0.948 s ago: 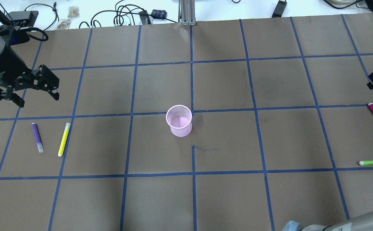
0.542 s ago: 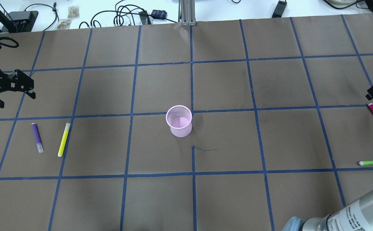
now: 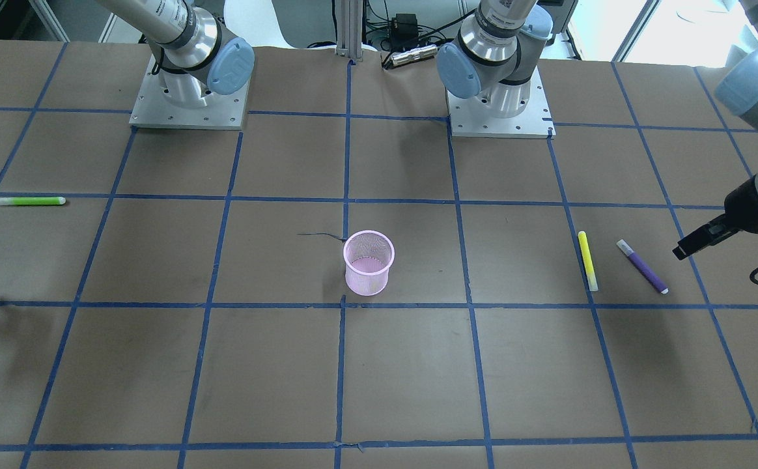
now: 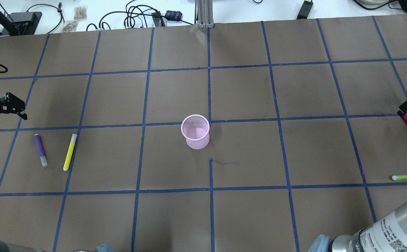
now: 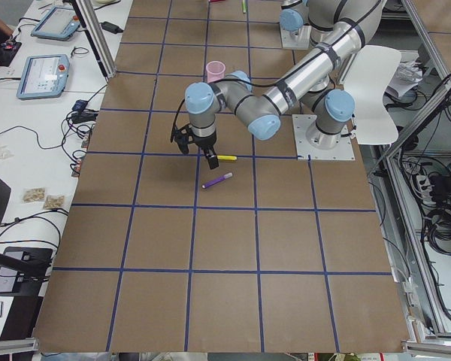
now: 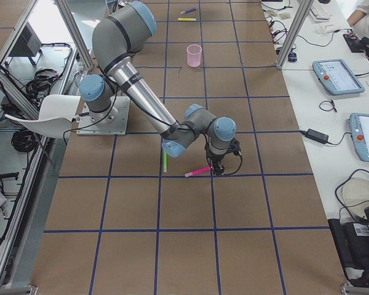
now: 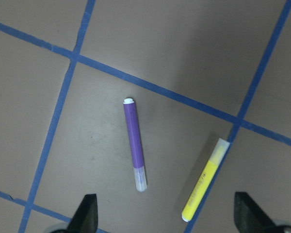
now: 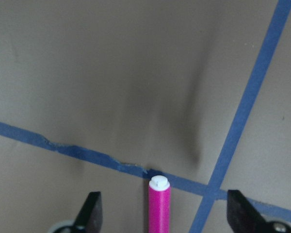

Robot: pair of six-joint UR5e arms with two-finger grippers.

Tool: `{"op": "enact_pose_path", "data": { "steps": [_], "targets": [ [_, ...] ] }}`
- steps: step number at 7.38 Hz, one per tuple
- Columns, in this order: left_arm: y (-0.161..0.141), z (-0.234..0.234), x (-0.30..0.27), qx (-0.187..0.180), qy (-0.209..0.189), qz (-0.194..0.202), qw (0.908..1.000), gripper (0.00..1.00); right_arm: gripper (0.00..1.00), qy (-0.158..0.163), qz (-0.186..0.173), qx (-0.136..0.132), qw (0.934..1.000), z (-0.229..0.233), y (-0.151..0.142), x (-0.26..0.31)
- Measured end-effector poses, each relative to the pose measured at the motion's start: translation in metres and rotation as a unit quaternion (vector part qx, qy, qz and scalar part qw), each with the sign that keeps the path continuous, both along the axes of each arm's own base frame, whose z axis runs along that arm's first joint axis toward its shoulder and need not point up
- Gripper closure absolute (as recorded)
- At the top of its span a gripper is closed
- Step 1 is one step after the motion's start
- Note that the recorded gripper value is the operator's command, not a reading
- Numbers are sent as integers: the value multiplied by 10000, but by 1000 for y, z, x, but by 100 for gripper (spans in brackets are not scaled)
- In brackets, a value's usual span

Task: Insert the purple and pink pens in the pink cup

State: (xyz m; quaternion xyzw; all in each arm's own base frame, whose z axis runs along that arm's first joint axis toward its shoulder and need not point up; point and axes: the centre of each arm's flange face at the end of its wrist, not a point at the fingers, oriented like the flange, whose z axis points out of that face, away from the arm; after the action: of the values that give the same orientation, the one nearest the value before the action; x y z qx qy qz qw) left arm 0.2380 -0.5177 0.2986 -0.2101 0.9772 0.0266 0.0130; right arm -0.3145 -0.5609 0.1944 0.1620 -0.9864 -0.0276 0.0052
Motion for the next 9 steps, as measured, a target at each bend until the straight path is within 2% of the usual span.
{"op": "enact_pose_path", "data": {
  "steps": [1, 2, 3, 4, 5, 6, 9],
  "targets": [
    [-6, -20, 9, 19, -7, 41, 10000, 1, 45, 53, -4, 99, 9999, -4, 2, -3],
    [-11, -37, 14, 29, -3, 57, 10000, 9, 45, 74, -2, 157, 9999, -8, 3, -5],
    [-15, -54, 18, 38, 5, 62, 10000, 11, 46, 63, -2, 189, 9998, -12, 3, -5],
    [-16, -70, 18, 76, 32, 65, 9999, 30, 68, 56, -12, 199, 9998, -14, 3, -5],
    [-15, -83, 18, 125, 71, 59, 9999, 32, 93, 67, -24, 201, 9998, -14, 2, -6],
    [-15, -93, 18, 165, 106, 43, 9998, 32, 100, 67, -28, 208, 9998, -14, 2, -6],
    [-16, -113, 19, 274, 186, 17, 9995, 35, 100, 133, -68, 197, 9997, -7, 1, -4]
  ]
}}
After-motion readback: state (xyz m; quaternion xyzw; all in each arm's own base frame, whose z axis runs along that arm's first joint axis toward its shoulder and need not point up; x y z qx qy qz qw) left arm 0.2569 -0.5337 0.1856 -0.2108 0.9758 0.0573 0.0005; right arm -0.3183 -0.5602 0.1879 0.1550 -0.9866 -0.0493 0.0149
